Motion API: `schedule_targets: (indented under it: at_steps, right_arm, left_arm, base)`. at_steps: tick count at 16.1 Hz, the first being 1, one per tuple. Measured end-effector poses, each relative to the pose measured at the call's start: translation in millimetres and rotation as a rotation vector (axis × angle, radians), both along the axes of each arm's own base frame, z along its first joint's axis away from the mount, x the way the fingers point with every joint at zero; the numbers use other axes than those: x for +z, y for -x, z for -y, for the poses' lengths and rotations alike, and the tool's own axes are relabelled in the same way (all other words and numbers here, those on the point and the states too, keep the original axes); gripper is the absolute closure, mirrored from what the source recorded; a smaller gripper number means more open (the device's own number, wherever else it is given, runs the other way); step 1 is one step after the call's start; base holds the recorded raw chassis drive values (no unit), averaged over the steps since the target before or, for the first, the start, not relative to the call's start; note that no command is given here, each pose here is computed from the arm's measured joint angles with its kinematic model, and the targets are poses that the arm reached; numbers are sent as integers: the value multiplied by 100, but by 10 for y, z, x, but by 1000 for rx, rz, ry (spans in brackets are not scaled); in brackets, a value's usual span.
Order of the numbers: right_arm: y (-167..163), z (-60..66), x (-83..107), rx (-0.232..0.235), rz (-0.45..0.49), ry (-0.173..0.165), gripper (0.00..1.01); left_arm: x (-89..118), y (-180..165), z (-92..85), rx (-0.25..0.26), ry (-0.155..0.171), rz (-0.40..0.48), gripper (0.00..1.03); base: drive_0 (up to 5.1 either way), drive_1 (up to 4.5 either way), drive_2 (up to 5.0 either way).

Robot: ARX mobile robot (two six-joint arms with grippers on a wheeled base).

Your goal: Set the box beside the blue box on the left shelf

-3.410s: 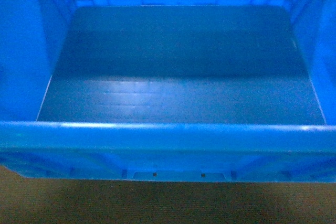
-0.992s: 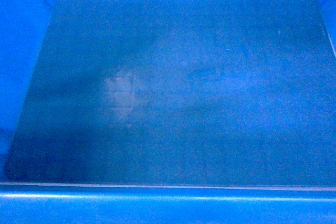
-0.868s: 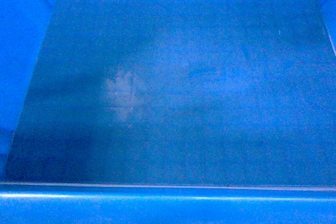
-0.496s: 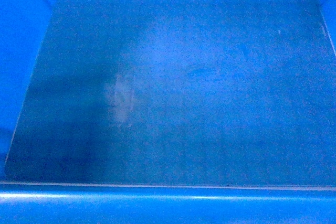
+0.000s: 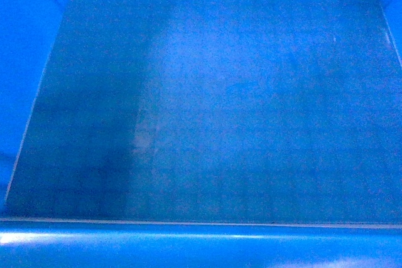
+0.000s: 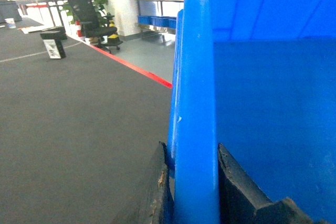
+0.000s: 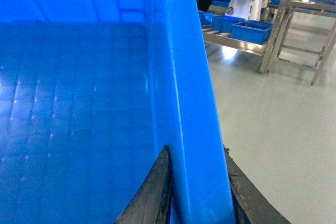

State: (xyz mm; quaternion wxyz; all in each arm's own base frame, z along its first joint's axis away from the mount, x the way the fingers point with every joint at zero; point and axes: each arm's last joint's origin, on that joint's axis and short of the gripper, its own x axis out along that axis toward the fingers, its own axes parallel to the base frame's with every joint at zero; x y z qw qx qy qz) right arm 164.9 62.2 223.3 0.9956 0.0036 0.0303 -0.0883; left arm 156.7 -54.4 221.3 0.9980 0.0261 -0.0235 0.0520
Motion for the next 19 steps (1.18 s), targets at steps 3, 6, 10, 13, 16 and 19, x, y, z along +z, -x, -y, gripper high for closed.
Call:
schedule_targets:
  at_steps: [3,6,10,13,16,19]
  right_arm:
    - [0,0,0,0,0,0,85]
    - [0,0,0,0,0,0,85]
    - [0,0,0,1,0,2,85]
    - [0,0,0,1,-1,3,85]
    - [0,0,0,0,0,3,85]
    - [0,0,0,0,0,3,85]
  left_arm:
    - [0,0,1,0,-1,0,86]
    - [0,0,0,0,-1,0,86]
    - [0,0,0,0,-1,0,86]
    - [0,0,0,0,-1,0,86]
    - [0,0,0,0,-1,0,86]
    - [0,0,0,0,-1,0,86]
  base:
    - [-151,-151,-151]
    - [-151,-151,-151]
    - [-150,-150,-150]
    - [-162,-162,-162]
    - [-148,-148,-148]
    - [-151,-151,-151]
